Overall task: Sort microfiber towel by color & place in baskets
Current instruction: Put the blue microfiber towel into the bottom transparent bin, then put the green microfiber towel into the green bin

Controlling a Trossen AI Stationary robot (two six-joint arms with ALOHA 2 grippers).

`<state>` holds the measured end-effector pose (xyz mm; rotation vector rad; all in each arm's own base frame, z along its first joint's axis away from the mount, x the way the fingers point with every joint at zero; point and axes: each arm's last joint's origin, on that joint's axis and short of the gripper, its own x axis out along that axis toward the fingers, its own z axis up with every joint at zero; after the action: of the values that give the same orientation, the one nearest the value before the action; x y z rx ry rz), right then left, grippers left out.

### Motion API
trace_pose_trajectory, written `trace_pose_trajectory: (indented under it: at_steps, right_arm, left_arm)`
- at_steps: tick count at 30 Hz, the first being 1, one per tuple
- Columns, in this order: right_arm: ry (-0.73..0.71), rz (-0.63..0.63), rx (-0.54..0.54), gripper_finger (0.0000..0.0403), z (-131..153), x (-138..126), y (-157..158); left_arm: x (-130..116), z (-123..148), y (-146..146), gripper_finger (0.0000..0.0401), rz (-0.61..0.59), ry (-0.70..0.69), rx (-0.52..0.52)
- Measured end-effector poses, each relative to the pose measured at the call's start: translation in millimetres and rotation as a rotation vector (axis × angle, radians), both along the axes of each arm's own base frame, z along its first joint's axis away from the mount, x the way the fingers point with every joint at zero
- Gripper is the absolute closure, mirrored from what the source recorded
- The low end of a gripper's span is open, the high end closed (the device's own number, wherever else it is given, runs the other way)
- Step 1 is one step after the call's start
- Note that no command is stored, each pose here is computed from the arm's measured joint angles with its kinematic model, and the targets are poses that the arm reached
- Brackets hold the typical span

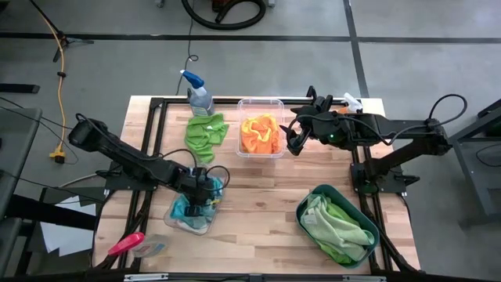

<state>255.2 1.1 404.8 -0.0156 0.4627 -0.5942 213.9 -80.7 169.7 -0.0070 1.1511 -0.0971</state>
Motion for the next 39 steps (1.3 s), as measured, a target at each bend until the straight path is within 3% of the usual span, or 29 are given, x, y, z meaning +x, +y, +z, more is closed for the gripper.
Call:
trace_pose_trajectory:
  at_steps: [10, 15, 19, 24, 31, 35, 39]
  right_arm:
    - [-0.001, -0.001, 0.001, 0.0105, 0, 0, 0]
    - [-0.002, -0.001, 0.002, 0.0105, 0, 0, 0]
    - [-0.005, -0.001, 0.002, 0.0105, 0, 0, 0]
    - [-0.035, 0.002, -0.001, 0.0105, 3, 2, 0]
    - [-0.065, 0.002, 0.003, 0.0105, 5, 3, 0]
    - [-0.093, 0.033, 0.070, 0.0105, 5, 4, 2]
    - [-0.096, 0.102, 0.114, 0.0105, 5, 5, 4]
  left_arm:
    - [-10, 66, 4, 0.0202, 0.023, -0.084, -0.048]
    - [-13, 94, 7, 0.0184, 0.036, -0.060, -0.154]
    - [-18, 122, 15, 0.0182, 0.040, -0.065, -0.147]
    - [-13, 173, 35, 0.0182, 0.125, -0.277, -0.062]
    - [-10, 253, 69, 0.0182, 0.273, -0.718, 0.156]
    - [-8, 272, 88, 0.0182, 0.335, -0.944, 0.154]
    - [0, 256, 101, 0.0182, 0.295, -0.974, 0.053]
